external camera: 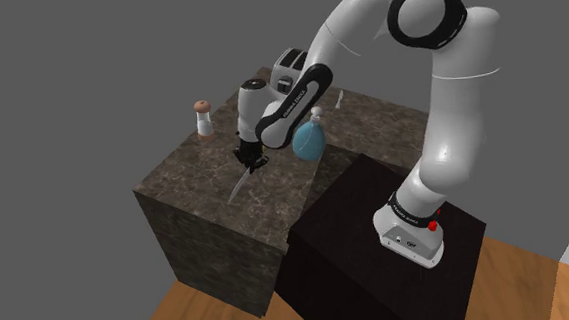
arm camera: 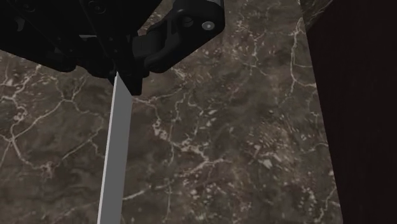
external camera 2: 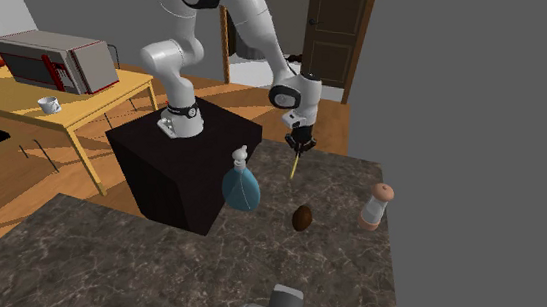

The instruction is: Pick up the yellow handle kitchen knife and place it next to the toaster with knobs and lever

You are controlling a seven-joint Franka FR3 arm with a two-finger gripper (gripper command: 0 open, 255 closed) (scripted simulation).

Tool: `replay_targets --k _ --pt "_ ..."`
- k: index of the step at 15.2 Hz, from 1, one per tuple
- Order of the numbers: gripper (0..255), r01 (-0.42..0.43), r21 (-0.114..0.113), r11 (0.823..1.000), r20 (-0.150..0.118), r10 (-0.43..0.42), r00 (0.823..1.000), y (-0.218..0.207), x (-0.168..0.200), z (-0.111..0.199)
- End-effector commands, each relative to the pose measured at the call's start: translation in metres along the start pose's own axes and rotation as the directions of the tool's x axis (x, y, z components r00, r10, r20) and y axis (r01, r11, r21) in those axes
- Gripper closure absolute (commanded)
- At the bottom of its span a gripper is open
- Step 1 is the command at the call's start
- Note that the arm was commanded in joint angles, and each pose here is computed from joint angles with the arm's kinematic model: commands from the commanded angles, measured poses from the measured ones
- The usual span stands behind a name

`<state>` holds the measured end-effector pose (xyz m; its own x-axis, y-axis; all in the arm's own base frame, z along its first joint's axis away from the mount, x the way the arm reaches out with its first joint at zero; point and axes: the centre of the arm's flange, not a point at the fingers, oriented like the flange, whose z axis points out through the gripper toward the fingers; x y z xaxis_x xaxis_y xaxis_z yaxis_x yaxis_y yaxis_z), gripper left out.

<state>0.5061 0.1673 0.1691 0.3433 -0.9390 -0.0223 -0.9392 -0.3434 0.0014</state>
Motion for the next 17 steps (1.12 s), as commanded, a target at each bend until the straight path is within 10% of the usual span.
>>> replay_targets --k 1,17 --pt "255 0.000 -0.001 1.000 0.000 0.000 1.000 0.001 0.000 -0.010" --pt "255 0.000 -0.001 1.000 0.000 0.000 1.000 0.001 -0.002 -0.095"
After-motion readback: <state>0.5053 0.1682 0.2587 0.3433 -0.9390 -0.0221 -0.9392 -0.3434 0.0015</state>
